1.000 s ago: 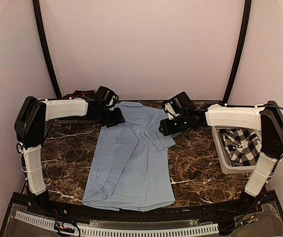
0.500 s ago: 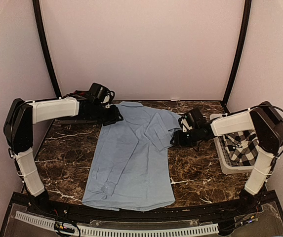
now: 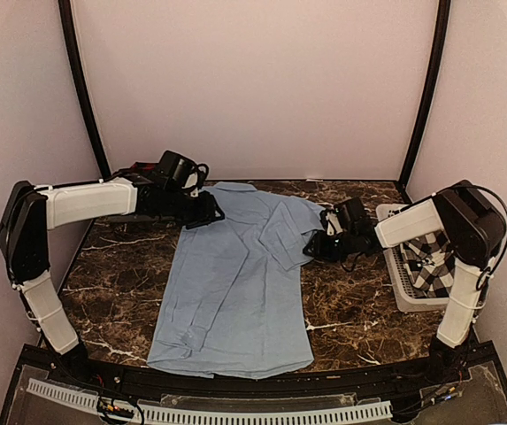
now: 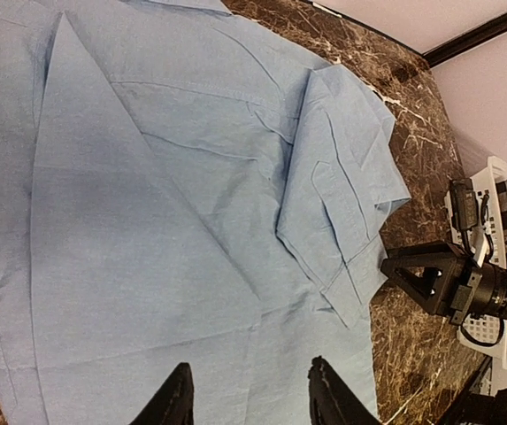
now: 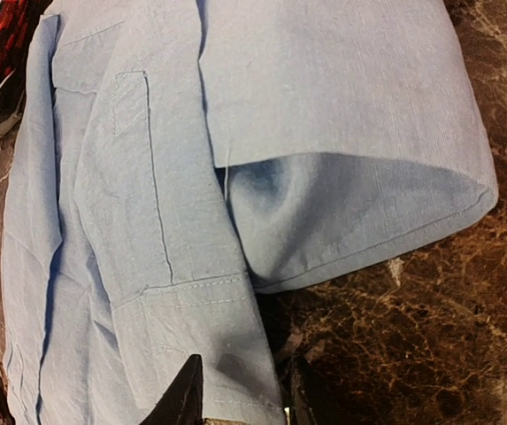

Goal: Fold and stack the long sleeve shirts
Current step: Pick up the 1/3-folded shirt from the center of the board.

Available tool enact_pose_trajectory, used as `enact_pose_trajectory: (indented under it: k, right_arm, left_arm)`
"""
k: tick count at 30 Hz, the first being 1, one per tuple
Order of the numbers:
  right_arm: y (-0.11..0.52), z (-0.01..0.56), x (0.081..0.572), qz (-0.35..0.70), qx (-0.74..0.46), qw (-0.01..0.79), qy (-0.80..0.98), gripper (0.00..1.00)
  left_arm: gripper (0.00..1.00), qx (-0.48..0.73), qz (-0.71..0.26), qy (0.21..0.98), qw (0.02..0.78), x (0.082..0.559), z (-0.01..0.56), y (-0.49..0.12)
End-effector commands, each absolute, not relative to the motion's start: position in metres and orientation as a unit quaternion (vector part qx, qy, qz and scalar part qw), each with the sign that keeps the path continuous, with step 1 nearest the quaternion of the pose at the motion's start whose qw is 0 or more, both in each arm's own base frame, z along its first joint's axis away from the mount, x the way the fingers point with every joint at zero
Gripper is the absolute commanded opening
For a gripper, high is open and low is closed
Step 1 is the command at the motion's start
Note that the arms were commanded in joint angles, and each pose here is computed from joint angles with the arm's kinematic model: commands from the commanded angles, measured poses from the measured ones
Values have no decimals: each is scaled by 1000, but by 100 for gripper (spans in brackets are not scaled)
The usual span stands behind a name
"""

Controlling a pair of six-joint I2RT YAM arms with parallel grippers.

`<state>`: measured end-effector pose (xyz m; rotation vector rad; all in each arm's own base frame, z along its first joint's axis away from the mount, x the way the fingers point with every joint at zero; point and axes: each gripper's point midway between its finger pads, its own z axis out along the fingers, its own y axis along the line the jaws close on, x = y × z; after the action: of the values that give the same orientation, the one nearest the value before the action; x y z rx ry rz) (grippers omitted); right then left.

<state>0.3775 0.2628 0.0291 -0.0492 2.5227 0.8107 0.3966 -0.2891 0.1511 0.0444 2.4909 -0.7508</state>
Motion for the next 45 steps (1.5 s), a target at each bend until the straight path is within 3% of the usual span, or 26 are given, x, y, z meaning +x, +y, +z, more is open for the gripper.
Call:
enact_pose_trajectory:
  k: [1, 5, 9, 26, 41, 45]
  right_arm:
    - [267, 34, 365, 325, -12, 221, 920, 30]
    - [272, 48, 362, 344, -14, 219, 913, 19]
    - [277, 65, 362, 364, -12, 219, 905, 0]
    - [338, 168, 344, 461, -48, 233, 855, 0]
    - [383, 191, 342, 497, -66, 222, 836, 0]
    - [386, 193, 341, 497, -67, 222, 836, 0]
  left_arm:
    - [43, 52, -297, 904, 302, 388, 179, -301]
    - [43, 73, -302, 899, 309, 383, 180, -315]
    - [43, 97, -308, 894, 312, 376, 180, -331]
    - [55, 216, -311, 867, 325, 345, 174, -407]
    - [60, 232, -280, 868, 338, 345, 164, -413]
    - [57, 225, -264, 870, 350, 352, 164, -411]
